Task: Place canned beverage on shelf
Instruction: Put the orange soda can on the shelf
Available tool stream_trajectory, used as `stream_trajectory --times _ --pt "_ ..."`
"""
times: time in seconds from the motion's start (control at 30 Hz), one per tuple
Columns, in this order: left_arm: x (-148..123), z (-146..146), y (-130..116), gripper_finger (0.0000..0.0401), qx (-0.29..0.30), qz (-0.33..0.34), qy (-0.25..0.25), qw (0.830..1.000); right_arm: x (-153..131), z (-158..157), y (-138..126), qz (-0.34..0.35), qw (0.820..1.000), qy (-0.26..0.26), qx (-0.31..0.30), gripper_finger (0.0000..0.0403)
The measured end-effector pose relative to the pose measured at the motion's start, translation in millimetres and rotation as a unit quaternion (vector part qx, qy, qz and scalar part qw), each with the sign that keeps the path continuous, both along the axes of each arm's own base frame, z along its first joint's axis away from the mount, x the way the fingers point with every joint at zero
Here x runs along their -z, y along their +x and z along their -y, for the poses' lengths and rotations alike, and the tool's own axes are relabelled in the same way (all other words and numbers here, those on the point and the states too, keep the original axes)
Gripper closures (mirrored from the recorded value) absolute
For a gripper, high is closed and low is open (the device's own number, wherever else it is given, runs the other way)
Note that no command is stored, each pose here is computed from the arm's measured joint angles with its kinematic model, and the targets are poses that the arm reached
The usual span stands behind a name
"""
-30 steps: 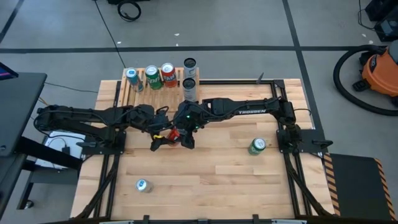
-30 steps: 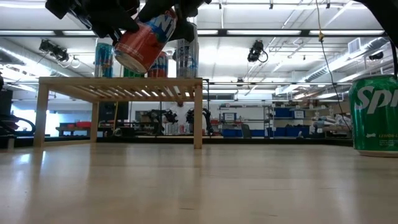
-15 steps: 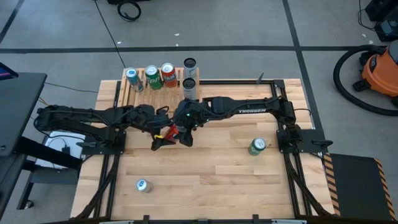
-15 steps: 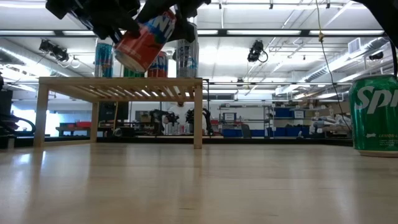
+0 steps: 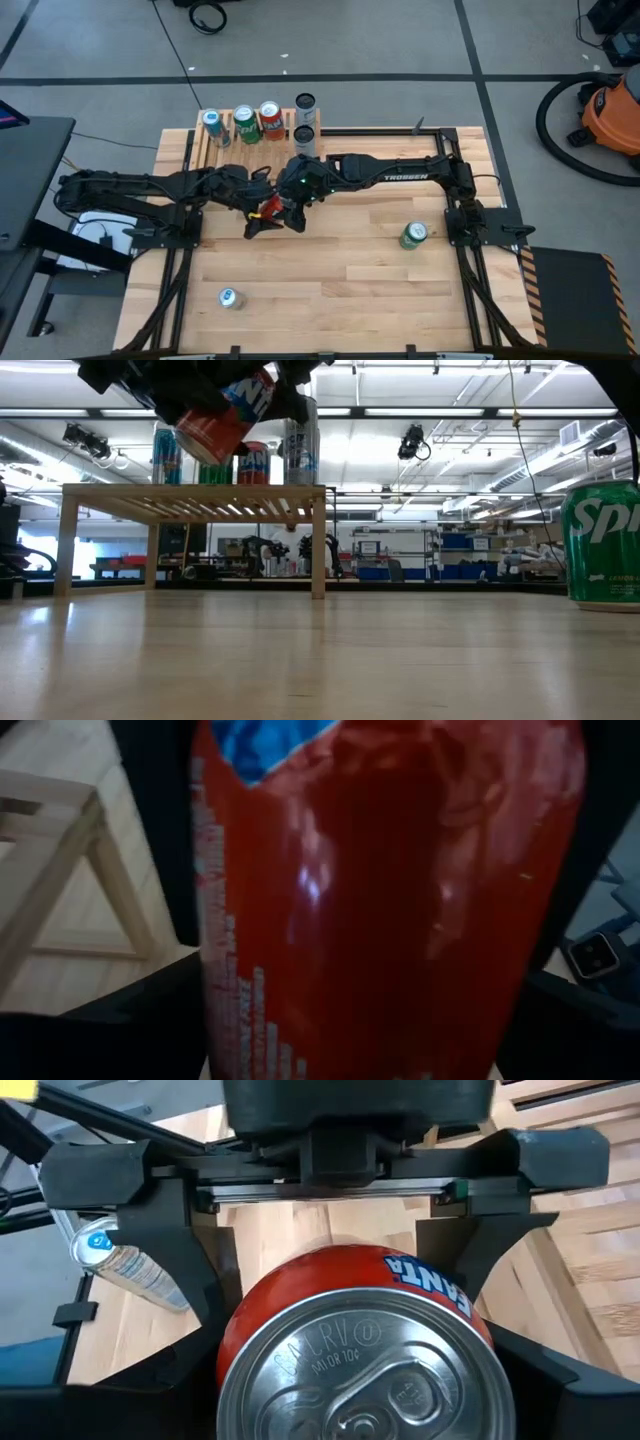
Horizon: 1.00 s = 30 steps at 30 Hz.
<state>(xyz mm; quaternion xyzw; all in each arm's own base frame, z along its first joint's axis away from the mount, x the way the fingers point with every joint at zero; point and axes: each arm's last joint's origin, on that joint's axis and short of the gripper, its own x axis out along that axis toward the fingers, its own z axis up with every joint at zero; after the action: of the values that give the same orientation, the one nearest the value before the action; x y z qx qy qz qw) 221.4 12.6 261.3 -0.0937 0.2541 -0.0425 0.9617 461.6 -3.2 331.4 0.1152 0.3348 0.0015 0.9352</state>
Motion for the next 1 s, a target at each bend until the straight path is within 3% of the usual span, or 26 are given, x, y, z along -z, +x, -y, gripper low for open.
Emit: stream_trajectory --times 0.33,1.0 --pt "-1.5 -5.2 0.6 0.0021 -0.019 0.011 0.037 0.999 0.4 -0.2 -0.3 -0.003 1.0 0.0 0.002 0.0093" --pt "-2.1 -4.7 1.0 0.0021 -0.046 0.009 -0.012 0.999 0.4 -0.7 -0.4 -0.003 1.0 0.001 -0.004 0.0093"
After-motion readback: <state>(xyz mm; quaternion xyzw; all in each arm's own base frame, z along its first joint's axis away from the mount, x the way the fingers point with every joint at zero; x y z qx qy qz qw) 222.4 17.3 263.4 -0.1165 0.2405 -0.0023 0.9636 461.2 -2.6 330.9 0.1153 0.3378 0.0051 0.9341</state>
